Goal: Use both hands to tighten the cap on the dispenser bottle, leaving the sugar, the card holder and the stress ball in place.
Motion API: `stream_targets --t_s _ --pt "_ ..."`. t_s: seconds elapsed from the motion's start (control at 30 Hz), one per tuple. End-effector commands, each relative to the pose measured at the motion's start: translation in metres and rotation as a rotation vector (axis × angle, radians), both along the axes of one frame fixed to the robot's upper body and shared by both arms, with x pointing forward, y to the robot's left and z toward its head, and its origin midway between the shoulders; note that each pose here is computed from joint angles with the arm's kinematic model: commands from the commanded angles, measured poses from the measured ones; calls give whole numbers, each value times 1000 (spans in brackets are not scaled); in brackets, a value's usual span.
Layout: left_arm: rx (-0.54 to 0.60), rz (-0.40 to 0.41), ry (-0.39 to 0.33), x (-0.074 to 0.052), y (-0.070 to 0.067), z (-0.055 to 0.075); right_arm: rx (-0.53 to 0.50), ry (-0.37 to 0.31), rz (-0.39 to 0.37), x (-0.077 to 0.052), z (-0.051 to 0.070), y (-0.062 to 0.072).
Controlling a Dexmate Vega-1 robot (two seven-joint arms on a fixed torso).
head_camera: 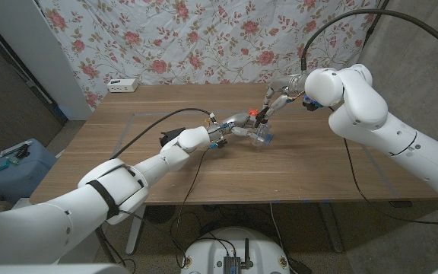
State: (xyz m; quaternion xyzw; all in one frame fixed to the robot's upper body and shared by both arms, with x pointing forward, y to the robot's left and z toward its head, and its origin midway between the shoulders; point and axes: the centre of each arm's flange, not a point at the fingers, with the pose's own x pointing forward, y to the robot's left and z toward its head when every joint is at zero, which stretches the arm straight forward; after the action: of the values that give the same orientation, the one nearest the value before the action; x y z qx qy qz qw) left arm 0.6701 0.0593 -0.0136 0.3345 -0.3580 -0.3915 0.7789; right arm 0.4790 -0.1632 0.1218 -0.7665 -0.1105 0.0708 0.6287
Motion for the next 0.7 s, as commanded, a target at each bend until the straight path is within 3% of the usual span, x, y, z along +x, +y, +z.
stream_targets --t_s 0.03,0.7 --pt "-2 5 -2 -1 1 -1 26 30 -15 1 -3 1" --pt "-9 7 -3 -1 0 -3 54 -14 -44 -6 -13 7"
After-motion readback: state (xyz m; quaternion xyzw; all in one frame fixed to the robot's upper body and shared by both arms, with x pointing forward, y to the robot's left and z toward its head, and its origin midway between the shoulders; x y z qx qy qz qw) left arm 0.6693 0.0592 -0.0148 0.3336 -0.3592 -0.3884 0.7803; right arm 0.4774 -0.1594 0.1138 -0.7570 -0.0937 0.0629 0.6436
